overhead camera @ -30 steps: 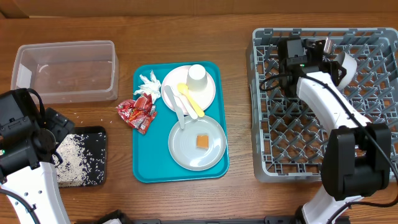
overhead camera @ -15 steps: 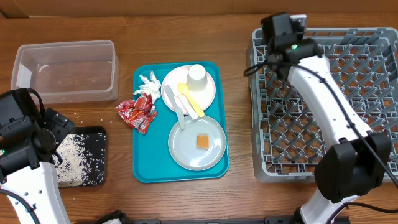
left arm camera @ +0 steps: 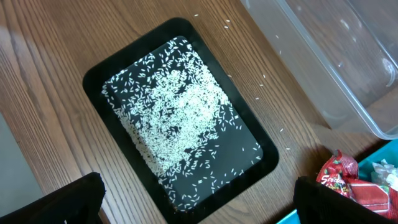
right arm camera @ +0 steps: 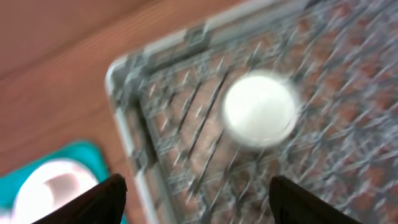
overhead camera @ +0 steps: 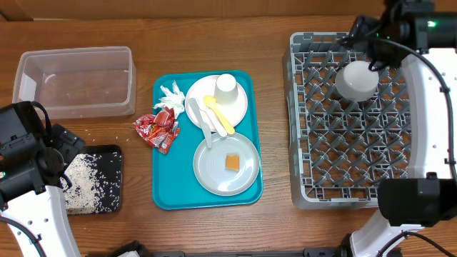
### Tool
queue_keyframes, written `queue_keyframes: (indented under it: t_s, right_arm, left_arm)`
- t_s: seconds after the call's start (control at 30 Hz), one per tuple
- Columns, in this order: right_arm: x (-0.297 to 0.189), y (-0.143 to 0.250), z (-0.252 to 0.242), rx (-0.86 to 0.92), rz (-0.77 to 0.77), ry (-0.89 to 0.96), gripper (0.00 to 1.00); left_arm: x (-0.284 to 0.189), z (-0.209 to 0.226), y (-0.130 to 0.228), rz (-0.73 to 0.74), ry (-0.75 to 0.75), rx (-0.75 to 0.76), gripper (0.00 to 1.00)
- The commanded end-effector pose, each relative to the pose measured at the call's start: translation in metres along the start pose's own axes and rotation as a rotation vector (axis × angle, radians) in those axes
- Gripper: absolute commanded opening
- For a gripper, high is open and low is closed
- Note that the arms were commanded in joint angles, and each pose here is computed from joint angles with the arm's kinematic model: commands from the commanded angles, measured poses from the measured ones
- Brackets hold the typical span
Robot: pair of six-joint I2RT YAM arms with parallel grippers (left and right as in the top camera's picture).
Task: Sort waste into correct bins and load items into the dishwasher rack
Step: 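Release the bowl in the rack and raise the right gripper away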
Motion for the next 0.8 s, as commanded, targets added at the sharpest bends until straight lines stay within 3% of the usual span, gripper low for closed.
queue_keyframes:
  t_s: [0.0,0.17,0.4,0.57,0.77]
  right_arm:
    - [-0.010,0.007,0.019,-0.024,0.063,-0.237,0.74]
    - [-0.018,0.029,0.043,-0.133,0.146,-0.259,0.73]
    - [-0.018,0.081,0.083,-0.353,0.362,-0.273,0.80]
    - [-0.007,0.112,0.108,-0.455,0.456,-0.282,0.70]
    - [0.037,0.152,0.136,-0.590,0.469,-0.216,0.70]
  left_arm:
    - [-0.001,0.002,-0.001,-0.014,-0.013,-0.018,1.00]
    - [-0.001,0.002,-0.001,-0.014,-0.013,-0.018,1.00]
    - [-0.001,0.002,-0.001,-0.014,-0.012,-0.018,1.00]
    - [-0.001,0.002,-0.001,-0.014,-0.013,-0.018,1.00]
    - [-0.001,0.002,-0.001,-0.014,-0.013,-0.018,1.00]
Point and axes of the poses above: each gripper's point midway between its finger pads, its own x axis out along the fingers, its own z axis along the line the jaws close on, y = z × x, the point moved 10 cm from there along -x, back along the fingers, and after that the axes turned 6 degrees about -x, right-handed, at the moved point
